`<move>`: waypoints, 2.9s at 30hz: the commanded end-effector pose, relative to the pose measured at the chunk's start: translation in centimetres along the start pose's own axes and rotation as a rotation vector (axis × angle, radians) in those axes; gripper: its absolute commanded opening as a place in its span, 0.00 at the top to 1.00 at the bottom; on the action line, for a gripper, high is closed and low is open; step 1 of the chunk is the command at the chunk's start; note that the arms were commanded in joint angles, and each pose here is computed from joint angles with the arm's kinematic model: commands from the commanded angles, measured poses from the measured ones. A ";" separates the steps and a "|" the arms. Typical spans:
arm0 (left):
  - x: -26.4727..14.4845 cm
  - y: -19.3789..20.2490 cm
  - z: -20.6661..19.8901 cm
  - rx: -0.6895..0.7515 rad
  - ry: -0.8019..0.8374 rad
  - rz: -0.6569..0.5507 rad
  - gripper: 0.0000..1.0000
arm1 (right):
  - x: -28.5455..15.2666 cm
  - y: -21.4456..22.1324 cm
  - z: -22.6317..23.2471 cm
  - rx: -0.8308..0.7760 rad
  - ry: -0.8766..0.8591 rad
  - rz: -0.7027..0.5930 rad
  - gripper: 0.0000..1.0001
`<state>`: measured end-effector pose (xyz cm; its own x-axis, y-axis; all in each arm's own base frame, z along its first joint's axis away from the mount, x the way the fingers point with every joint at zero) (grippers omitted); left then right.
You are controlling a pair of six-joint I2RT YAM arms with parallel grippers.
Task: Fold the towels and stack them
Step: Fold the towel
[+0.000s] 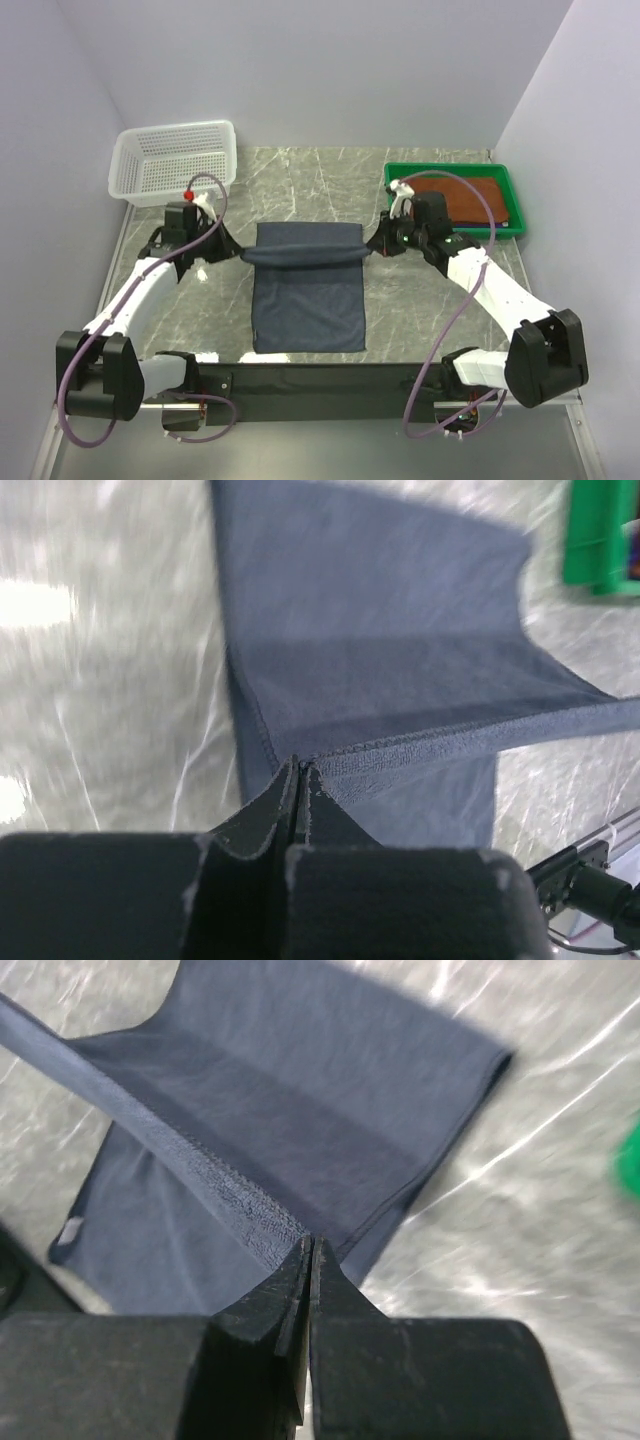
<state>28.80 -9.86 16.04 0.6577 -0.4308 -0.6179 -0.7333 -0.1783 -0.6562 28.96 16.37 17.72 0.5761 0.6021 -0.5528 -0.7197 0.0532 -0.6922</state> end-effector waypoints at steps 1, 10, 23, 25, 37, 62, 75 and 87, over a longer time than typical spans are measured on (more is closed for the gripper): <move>0.9 2.5 1.3 -0.101 -0.035 0.043 0.99 | 1.1 2.3 0.1 0.134 -0.057 0.056 1.00; 4.2 5.9 2.0 -0.251 0.007 0.130 0.99 | 6.1 6.8 -1.2 0.308 -0.140 0.218 1.00; 8.1 5.4 4.3 -0.335 -0.101 0.161 0.99 | 11.8 6.3 -7.6 0.379 0.059 0.231 1.00; 9.1 5.1 4.8 -0.344 -0.118 0.180 0.99 | 12.4 5.2 -9.1 0.390 0.105 0.221 1.00; 10.9 -2.9 4.3 -0.220 -0.122 0.086 0.99 | 12.0 -1.8 -8.6 0.306 0.107 0.139 1.00; 1.7 0.5 -2.3 -0.134 -0.013 0.002 0.99 | 2.3 -4.9 -5.0 0.153 0.174 -0.059 1.00; 2.3 8.0 2.9 -0.238 -0.236 0.044 0.99 | 4.2 3.1 -7.8 0.278 0.229 0.054 1.00; 1.0 2.6 0.9 -0.159 -0.221 -0.005 0.99 | 3.1 -2.0 -6.6 0.231 0.228 -0.035 1.00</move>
<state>26.42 -11.76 11.01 0.6149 -0.3309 -0.7158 -0.7846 -0.3474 -0.5135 31.80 14.83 10.22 0.5107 0.5038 -0.6967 -0.8570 0.2335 -0.4594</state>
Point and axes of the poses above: each gripper's point midway between its finger pads, its own x axis out along the fingers, its own z axis along the line the jaws close on, y = z × x, the point moved 3 cm from there along -x, back along the fingers, and after that the axes turned 9 degrees about x, right-handed, at the moved point
